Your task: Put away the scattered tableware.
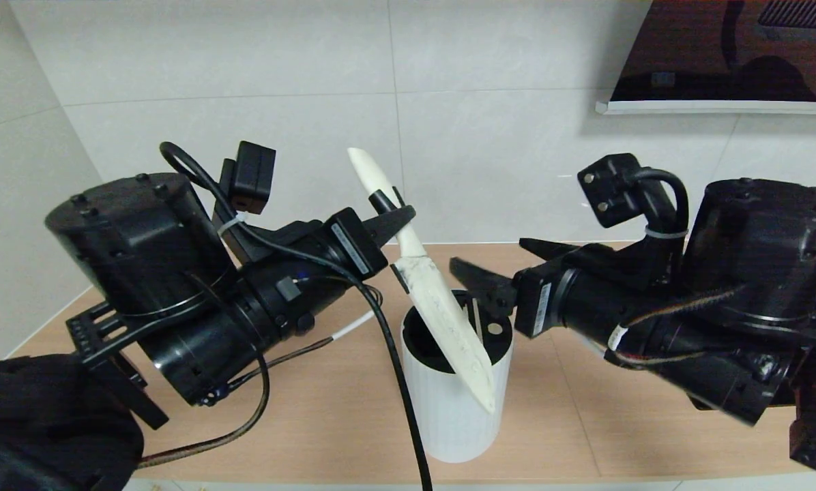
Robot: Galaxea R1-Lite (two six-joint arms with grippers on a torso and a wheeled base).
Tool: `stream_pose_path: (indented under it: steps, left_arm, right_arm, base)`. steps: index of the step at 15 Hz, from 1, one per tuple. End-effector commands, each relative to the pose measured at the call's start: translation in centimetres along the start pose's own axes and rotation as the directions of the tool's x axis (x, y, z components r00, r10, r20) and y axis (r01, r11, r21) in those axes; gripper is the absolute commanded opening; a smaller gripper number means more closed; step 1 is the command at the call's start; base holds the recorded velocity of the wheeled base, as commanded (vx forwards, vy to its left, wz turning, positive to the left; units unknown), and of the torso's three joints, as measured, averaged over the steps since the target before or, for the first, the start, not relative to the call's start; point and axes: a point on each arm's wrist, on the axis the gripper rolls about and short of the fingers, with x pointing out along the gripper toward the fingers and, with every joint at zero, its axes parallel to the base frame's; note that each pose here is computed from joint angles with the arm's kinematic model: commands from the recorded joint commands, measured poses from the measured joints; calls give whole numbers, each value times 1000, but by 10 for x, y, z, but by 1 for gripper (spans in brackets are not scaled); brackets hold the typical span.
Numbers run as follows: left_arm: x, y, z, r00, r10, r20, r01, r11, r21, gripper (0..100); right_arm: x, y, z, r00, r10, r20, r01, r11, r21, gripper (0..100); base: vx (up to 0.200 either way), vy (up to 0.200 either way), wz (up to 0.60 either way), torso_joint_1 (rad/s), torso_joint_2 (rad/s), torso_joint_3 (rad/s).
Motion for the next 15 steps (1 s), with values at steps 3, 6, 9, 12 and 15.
stream_pose_path:
  steps: [3, 6, 9, 12, 15]
  left_arm:
    - [7, -23, 38, 971, 179, 159, -185, 982, 24, 0]
    - [8, -32, 36, 944, 269, 192, -295, 948, 123, 0]
    - [17, -40, 16, 872, 408, 270, -472, 849, 240, 0]
    - [13, -57, 6, 866, 383, 321, -480, 817, 319, 0]
    - [13, -59, -12, 880, 322, 349, -456, 774, 438, 0]
  right_arm:
    - [-5, -23, 20, 995, -75, 62, 75, 997, 8, 100]
    - [-4, -27, 20, 994, -88, 63, 87, 996, 8, 100]
    - [-3, -30, 20, 993, -100, 61, 100, 995, 6, 100]
    - [-2, -36, 20, 991, -121, 62, 121, 993, 6, 100]
    - [-1, -37, 19, 991, -123, 60, 123, 992, 6, 100]
  base:
    - [0, 0, 0, 0, 0, 0]
    - [0, 0, 0, 0, 0, 0]
    - [0, 0, 0, 0, 0, 0]
    - [0, 0, 0, 0, 0, 0]
    - [0, 0, 0, 0, 0, 0]
